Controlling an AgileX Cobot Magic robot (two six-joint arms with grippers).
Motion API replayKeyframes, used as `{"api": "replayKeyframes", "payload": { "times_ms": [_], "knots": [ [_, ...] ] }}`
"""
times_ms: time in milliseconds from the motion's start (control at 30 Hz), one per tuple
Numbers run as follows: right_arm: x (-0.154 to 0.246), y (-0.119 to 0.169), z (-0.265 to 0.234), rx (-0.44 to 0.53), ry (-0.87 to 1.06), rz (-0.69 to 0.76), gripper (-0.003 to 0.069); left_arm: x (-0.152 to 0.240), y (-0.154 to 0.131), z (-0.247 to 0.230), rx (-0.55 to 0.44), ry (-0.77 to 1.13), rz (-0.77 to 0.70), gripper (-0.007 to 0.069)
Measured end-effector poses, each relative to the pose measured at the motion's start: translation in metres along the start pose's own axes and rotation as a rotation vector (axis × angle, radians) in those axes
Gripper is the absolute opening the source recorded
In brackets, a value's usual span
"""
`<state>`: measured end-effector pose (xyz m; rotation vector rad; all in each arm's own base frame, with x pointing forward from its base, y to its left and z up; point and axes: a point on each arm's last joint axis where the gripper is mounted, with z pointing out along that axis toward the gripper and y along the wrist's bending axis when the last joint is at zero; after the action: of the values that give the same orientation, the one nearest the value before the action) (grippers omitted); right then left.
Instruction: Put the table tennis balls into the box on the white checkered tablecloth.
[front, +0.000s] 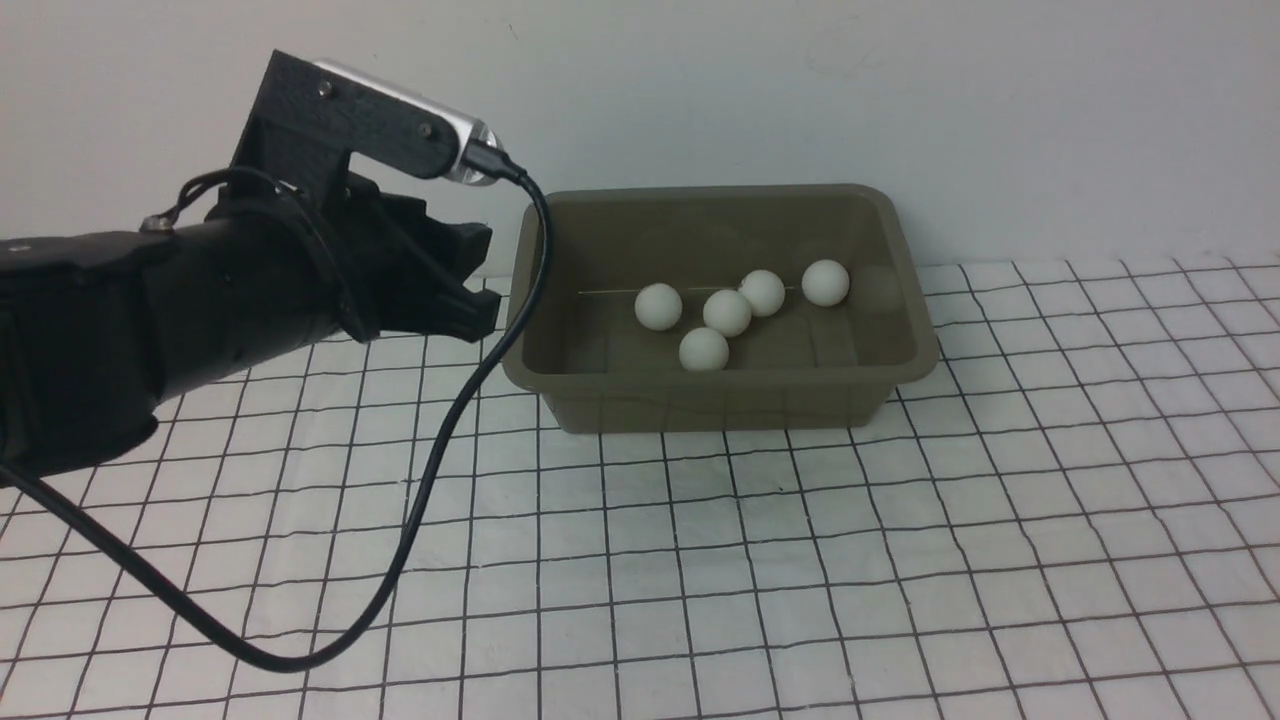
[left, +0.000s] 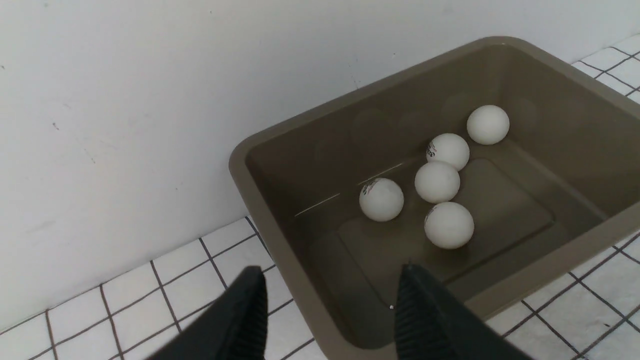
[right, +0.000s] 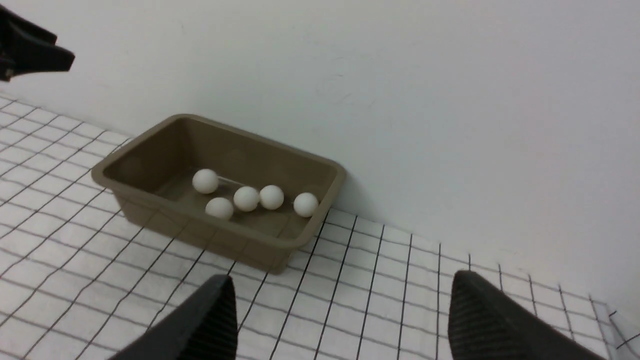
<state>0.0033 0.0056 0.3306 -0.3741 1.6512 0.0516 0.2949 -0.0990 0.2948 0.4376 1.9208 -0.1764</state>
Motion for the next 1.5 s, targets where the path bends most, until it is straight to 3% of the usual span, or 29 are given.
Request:
{"api": "replayKeyframes", "payload": {
  "times_ms": [200, 233, 300, 667, 767, 900, 1133, 1333, 1500],
  "knots": [
    [0.032, 0.004, 0.021, 0.032, -0.086, 0.008, 0.0514, 0.004, 0.0, 0.0, 0.0, 0.012, -0.001, 0.0321],
    [0.058, 0.007, 0.039, 0.035, -0.07, 0.019, 0.0514, 0.004, 0.0, 0.0, 0.0, 0.011, -0.002, 0.0321],
    [0.069, 0.009, 0.045, 0.037, -0.065, 0.021, 0.0514, 0.004, 0.0, 0.0, 0.0, 0.011, -0.002, 0.0321],
    [0.078, 0.008, 0.049, 0.059, -0.052, -0.03, 0.0514, 0.004, -0.002, 0.0, 0.015, 0.007, -0.003, 0.0321],
    [0.078, 0.008, 0.049, 0.06, -0.051, -0.029, 0.0514, 0.003, -0.006, 0.0, 0.059, -0.004, -0.004, 0.0321],
    [0.078, 0.008, 0.049, 0.06, -0.052, -0.028, 0.0514, -0.001, -0.021, -0.003, 0.226, -0.048, -0.004, 0.0321],
    [0.078, 0.008, 0.049, 0.061, -0.051, -0.029, 0.0514, -0.009, -0.057, -0.02, 0.671, -0.15, 0.016, 0.0321],
    [0.078, 0.008, 0.049, 0.061, -0.051, -0.029, 0.0514, -0.02, -0.067, -0.031, 0.831, -0.213, 0.054, 0.0321],
    [0.078, 0.008, 0.049, 0.061, -0.051, -0.029, 0.0514, -0.073, -0.07, -0.054, 0.969, -0.418, 0.173, 0.0321]
  ]
}}
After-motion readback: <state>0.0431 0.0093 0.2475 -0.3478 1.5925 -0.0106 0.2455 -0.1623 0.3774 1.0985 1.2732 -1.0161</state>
